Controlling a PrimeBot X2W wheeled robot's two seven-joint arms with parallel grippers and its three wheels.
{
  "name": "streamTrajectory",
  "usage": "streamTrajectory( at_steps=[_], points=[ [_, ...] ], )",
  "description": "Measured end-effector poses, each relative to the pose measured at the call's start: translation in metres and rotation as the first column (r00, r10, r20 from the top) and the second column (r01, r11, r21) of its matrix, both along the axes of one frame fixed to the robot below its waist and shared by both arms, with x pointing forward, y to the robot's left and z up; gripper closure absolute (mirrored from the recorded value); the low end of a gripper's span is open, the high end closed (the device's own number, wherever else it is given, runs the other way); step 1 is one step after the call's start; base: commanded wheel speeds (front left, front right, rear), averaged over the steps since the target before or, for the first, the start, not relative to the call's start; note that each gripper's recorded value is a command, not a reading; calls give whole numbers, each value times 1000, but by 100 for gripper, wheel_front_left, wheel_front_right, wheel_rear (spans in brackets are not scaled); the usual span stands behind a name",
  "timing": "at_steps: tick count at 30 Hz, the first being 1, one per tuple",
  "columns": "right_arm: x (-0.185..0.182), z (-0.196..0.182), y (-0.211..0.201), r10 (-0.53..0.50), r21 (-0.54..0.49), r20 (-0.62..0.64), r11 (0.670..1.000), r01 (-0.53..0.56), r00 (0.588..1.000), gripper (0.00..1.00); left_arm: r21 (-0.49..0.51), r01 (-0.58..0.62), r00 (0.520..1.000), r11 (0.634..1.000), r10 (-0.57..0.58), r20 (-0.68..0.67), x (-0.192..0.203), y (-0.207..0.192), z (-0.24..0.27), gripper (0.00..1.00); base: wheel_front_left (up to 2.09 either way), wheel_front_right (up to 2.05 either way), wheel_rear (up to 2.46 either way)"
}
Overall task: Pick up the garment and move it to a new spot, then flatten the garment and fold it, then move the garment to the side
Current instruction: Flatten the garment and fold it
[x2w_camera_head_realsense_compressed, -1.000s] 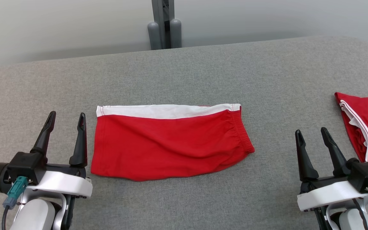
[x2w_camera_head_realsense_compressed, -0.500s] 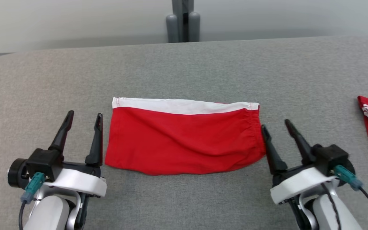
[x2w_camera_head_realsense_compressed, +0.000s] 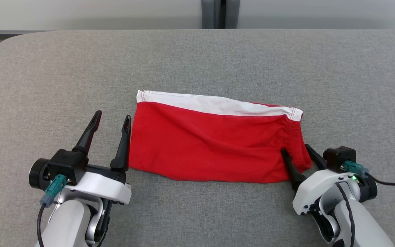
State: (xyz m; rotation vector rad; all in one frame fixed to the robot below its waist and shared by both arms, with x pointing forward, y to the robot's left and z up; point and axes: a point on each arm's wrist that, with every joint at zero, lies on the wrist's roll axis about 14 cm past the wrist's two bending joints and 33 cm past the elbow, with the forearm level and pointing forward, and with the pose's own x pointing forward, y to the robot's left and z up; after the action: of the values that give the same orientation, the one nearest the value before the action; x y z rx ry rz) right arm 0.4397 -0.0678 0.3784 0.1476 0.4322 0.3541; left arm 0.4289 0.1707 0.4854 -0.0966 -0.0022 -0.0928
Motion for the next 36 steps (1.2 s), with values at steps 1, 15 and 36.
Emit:
streamTrajectory(
  at_steps=[1,15,36],
  points=[
    [1,-1,1,5,-4,-8,1000,-5,1000,0,2,1,1000,1000,-1,-3,1,-1,-1,0,0,0,0],
    [-13,-7,-64,-220,46,-32,974,221,975,100,5,38,999,999,-38,13,9,-12,2,0,0,0,0],
    [10,109,44,12,310,241,947,-88,970,100,9,62,998,998,-62,0,1,-18,-1,0,0,0,0]
  ],
)
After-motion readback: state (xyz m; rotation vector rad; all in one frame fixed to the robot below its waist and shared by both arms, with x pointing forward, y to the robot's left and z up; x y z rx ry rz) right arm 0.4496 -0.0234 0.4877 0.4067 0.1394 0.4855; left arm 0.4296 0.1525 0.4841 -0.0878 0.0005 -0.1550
